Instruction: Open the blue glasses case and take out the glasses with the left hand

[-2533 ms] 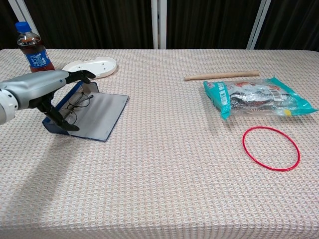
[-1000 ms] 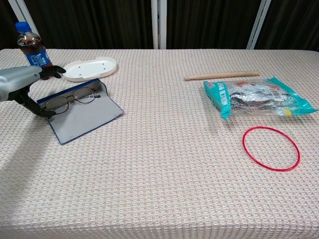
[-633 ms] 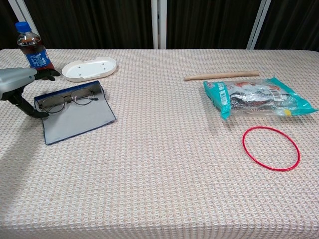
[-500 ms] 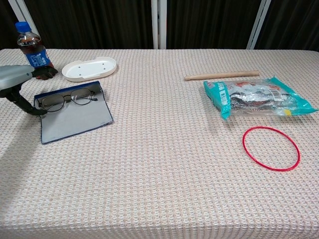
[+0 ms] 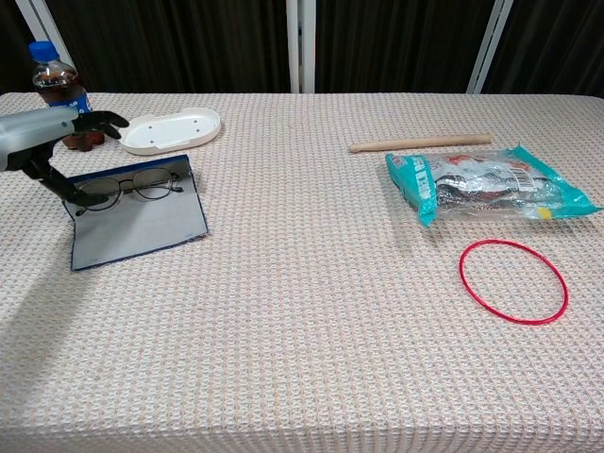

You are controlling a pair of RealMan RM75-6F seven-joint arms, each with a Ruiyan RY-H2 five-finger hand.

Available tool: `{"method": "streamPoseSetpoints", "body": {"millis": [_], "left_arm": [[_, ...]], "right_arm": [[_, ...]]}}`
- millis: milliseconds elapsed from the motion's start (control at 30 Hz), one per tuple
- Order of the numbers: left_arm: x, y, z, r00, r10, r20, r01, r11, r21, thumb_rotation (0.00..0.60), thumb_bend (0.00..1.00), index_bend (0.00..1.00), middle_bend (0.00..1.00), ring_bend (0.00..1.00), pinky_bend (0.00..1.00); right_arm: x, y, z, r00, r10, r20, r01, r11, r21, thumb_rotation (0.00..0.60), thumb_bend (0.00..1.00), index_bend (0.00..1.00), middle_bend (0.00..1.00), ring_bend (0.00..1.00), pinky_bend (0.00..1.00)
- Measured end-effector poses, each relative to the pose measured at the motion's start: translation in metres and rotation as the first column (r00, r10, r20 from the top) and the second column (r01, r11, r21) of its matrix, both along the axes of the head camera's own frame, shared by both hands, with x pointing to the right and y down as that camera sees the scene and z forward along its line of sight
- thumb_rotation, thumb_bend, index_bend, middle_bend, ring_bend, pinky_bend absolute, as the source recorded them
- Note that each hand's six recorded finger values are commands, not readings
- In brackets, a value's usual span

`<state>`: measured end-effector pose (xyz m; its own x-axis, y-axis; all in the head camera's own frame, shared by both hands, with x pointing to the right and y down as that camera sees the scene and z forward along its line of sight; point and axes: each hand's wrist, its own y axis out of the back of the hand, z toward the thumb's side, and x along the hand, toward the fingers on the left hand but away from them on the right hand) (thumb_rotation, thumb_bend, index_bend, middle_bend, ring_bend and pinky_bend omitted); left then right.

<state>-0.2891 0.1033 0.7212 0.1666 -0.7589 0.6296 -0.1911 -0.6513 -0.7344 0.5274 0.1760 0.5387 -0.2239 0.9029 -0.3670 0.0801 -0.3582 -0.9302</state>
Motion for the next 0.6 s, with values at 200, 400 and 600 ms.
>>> {"method": "streamPoseSetpoints", "body": {"millis": [200,400,600], "left_arm": [[0.016,-0.015,-0.006,1.000,0.026,0.006,-0.026,1.000,0.002,0.600,0.29,0.19,0.11,0.00,0.10],[0.023,-0.028,0.000,0.997,0.013,0.074,-0.010,0.999,-0.042,0.600,0.30,0.21,0.14,0.00,0.11],[0.029,-0.037,0.006,0.989,0.012,0.148,0.000,0.997,-0.078,0.600,0.31,0.26,0.14,0.00,0.11]], "right_arm": [[-0.002,-0.003,-0.008,1.000,-0.008,-0.001,0.008,1.000,0.018,0.600,0.32,0.00,0.00,0.00,0.00],[-0.004,-0.007,-0.023,1.000,-0.021,-0.012,0.021,0.999,0.046,0.600,0.32,0.00,0.00,0.00,0.00],[-0.003,-0.006,-0.021,1.000,-0.013,-0.011,0.013,0.999,0.036,0.600,0.32,0.00,0.00,0.00,0.00]]}}
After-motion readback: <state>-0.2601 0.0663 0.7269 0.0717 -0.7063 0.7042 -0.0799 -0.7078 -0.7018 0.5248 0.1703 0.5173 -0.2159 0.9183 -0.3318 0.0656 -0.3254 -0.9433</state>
